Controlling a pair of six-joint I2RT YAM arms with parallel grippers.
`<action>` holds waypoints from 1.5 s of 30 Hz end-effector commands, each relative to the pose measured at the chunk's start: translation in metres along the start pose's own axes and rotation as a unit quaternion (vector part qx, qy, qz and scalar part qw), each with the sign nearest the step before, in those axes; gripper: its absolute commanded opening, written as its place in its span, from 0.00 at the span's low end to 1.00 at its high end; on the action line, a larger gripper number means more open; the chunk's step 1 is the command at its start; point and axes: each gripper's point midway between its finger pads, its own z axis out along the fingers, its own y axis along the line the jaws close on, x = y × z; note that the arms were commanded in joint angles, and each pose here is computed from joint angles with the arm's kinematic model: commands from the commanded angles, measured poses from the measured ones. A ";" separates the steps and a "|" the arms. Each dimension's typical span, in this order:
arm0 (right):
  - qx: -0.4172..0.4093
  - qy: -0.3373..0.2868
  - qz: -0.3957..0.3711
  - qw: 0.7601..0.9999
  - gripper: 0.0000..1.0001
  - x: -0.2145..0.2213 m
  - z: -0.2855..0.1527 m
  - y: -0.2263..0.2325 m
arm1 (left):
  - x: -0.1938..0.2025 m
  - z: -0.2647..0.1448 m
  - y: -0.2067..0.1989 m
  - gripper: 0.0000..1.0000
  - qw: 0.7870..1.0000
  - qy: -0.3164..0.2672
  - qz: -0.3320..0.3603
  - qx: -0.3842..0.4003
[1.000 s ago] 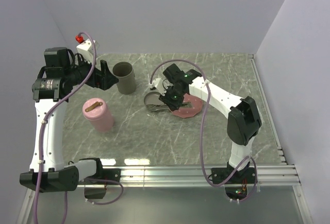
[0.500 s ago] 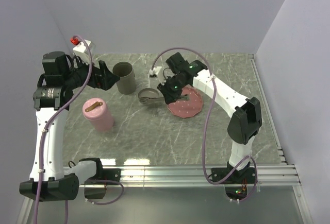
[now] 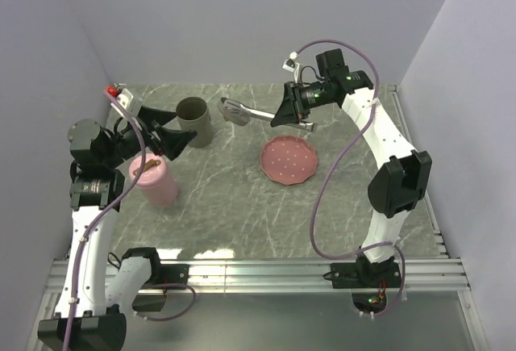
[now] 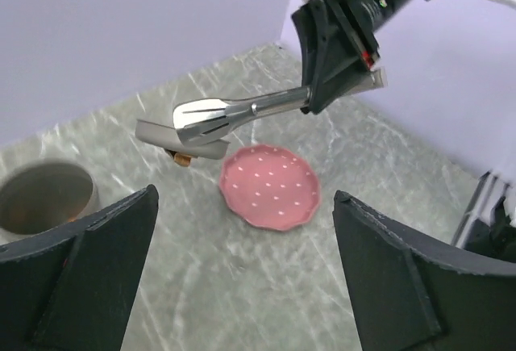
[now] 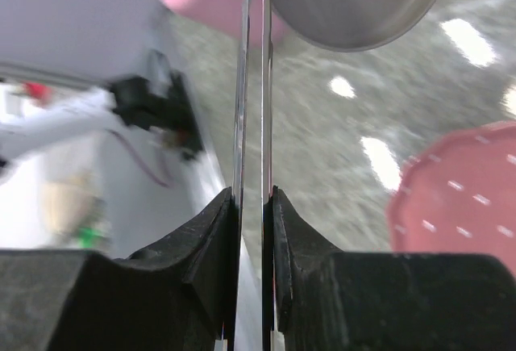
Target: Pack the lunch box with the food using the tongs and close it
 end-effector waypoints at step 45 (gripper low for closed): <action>-0.288 -0.080 0.048 0.953 0.00 -0.035 -0.051 0.177 | -0.032 0.031 0.008 0.60 0.932 -0.137 0.328 0.069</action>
